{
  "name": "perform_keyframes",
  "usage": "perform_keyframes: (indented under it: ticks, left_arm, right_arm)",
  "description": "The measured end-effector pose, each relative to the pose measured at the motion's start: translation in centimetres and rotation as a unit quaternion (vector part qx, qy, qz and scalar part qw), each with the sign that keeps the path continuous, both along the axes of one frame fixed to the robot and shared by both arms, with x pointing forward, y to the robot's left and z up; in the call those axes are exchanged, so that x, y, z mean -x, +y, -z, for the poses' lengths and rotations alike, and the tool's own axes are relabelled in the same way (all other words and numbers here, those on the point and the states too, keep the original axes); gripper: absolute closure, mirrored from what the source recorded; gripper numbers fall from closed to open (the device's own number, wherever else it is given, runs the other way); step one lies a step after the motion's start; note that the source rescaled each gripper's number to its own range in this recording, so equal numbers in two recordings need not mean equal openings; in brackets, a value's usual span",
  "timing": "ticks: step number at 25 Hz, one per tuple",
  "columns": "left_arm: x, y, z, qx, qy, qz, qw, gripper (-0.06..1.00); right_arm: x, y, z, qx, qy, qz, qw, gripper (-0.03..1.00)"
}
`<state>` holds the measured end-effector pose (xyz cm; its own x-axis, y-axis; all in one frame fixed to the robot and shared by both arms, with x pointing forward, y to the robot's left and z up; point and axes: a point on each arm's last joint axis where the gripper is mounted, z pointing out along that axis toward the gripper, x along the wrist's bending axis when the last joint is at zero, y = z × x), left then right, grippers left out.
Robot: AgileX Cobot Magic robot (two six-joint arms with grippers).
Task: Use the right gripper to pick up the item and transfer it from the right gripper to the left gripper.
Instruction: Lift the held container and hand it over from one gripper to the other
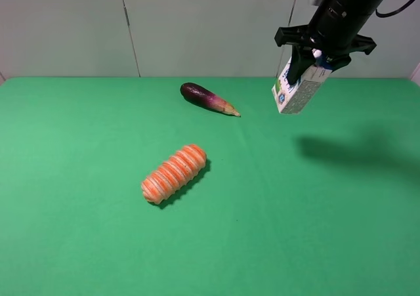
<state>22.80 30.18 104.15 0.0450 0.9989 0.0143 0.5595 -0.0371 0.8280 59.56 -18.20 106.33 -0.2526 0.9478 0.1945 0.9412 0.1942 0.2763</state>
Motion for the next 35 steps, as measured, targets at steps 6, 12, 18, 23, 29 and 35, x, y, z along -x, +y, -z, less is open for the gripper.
perform_keyframes:
  ticks: [6, 12, 18, 23, 29, 35]
  left_arm:
    - [0.0, 0.0, 0.0, 0.0, 0.0, 0.0, 1.0, -0.03]
    - [0.0, 0.0, 0.0, 0.0, 0.0, 0.0, 1.0, -0.03]
    - [0.0, 0.0, 0.0, 0.0, 0.0, 0.0, 1.0, -0.03]
    - [0.0, 0.0, 0.0, 0.0, 0.0, 0.0, 1.0, -0.03]
    - [0.0, -0.1, 0.0, 0.002, 0.0, 0.002, 1.0, -0.03]
    - [0.0, -0.8, 0.0, 0.021, 0.0, 0.038, 0.999, -0.03]
  right_arm:
    - [1.7, 2.6, -1.3, -0.002, -0.023, -0.085, 0.996, 0.97]
    - [4.2, 7.1, -1.7, 0.003, -0.042, -0.205, 0.978, 0.97]
    - [6.9, 11.6, -1.8, -0.002, -0.078, -0.327, 0.942, 0.97]
    - [9.2, 14.4, -2.0, -0.02, -0.102, -0.419, 0.902, 0.97]
    - [10.6, 16.0, -2.4, -0.064, -0.119, -0.489, 0.862, 0.97]
    - [10.9, 16.1, -2.8, -0.072, -0.138, -0.521, 0.839, 0.97]
